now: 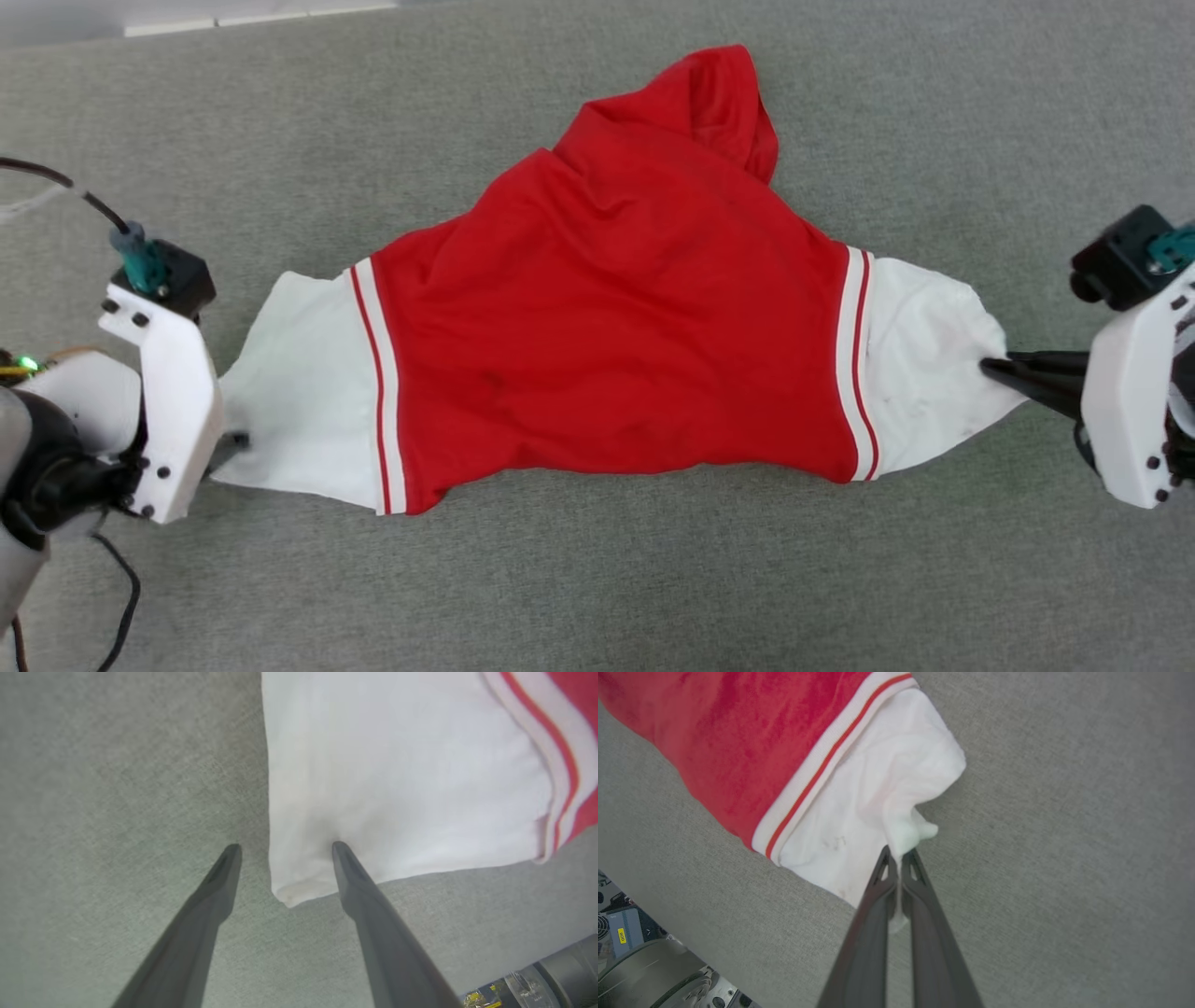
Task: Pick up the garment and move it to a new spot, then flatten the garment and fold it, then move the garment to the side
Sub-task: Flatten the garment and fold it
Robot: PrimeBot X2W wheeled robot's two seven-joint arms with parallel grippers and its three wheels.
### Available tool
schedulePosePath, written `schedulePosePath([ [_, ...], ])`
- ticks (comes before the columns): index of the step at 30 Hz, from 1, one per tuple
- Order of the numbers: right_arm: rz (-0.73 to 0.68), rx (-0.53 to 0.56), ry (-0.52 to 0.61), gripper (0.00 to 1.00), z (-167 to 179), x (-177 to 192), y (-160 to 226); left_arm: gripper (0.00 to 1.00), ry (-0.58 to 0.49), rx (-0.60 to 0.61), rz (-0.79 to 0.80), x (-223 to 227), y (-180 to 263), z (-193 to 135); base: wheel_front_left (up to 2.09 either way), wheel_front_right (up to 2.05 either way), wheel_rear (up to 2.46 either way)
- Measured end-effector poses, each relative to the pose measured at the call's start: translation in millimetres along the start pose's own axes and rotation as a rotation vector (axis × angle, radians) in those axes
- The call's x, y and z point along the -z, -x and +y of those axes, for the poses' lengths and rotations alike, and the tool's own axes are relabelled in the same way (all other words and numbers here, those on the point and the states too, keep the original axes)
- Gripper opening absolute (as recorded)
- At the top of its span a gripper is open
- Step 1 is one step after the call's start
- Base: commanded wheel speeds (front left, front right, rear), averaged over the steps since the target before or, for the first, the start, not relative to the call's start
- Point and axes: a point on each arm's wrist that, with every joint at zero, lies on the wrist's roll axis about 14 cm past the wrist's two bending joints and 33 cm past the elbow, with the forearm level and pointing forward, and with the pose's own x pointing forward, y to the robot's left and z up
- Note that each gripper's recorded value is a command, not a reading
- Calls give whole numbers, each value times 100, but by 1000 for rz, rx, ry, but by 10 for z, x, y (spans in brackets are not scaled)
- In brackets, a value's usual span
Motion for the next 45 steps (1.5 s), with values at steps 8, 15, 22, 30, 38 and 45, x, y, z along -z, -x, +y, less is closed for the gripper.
schedulePosePath([
  [8, 25, -9, -14, 0, 19, 78, -108, 62, -36, 33, 150, 227, -256, -31, 0, 0, 0],
  [15, -14, -2, -3, 0, 41, -36, -54, 0, -39, 54, 79, 164, -181, -119, 0, 0, 0],
  [22, -152, 46, 22, 0, -17, -382, 242, 0, -40, 30, -201, -298, 270, -142, 0, 0, 0],
  [30, -390, 124, 96, 0, -70, -983, 767, 0, -89, -43, -555, -841, 1141, -128, 0, 0, 0],
  [38, -630, 213, 196, 0, -123, -1747, 1251, 0, -136, -82, -872, -1441, 1974, -174, 0, 0, 0],
  [45, -733, 313, 256, 0, -258, -2344, 1473, 0, -158, -124, -1059, -1969, 2365, -132, 0, 0, 0],
])
